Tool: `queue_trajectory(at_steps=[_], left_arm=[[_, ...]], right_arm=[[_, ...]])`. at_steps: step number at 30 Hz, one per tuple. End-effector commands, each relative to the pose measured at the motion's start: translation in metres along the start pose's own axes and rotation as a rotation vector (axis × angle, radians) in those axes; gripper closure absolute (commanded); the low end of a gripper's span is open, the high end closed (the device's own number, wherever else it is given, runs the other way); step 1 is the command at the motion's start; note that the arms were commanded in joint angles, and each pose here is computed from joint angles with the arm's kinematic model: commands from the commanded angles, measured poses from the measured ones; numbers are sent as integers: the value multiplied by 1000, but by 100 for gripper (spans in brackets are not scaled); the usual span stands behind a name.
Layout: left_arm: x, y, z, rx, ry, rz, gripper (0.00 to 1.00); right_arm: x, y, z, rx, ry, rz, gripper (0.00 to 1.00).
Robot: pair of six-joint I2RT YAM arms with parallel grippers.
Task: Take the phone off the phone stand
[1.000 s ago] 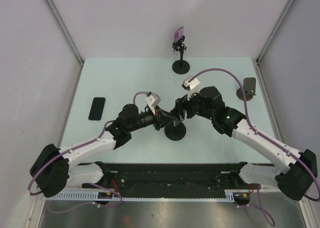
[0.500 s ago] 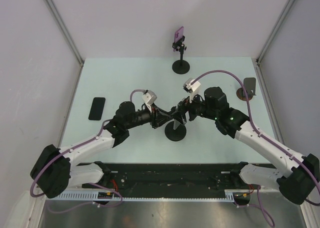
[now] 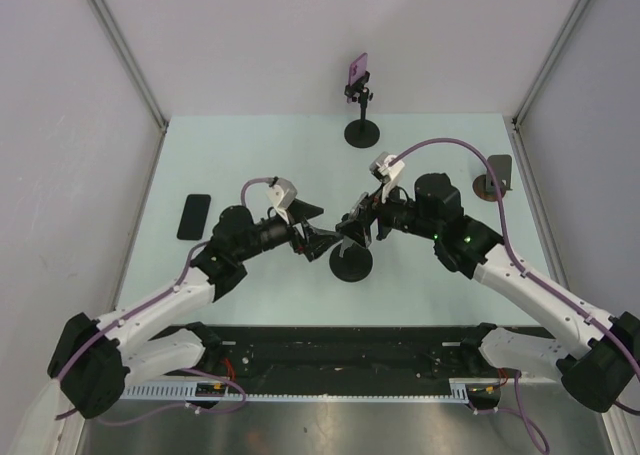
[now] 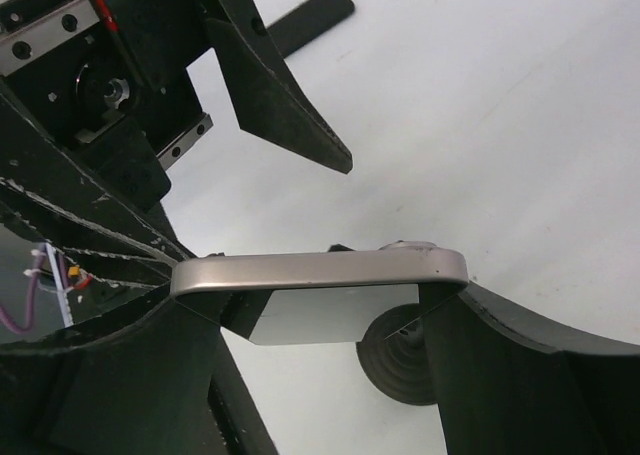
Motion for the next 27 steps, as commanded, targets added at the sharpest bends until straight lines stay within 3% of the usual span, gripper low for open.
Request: queue_trajectory(at_steps=[1,10,23,27], left_arm=[[-14,-17,26,86,-105,-26,3],[-48,-29,55,224,-239,49,0],[-36,-39,57,432,-226,64,0],[-31,-33,63,457,-237,137,0]], right_arm=[[-6,11,46,-24,-182,58,100],[-18,6,85,24,-275,-30,100],[-13,-1,119,271,-374,-122,100],[-7,3,120,303,-382,-106,100]])
Point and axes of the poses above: each gripper's point midway between its finger pads, its own x axis out along the fingers, its own y axis along the line the jaws close on, z = x × y, the point moved 6 cm from there along -x, back along the fingers, and after that the axes turned 10 degrees about -x, right-handed, at the moved point
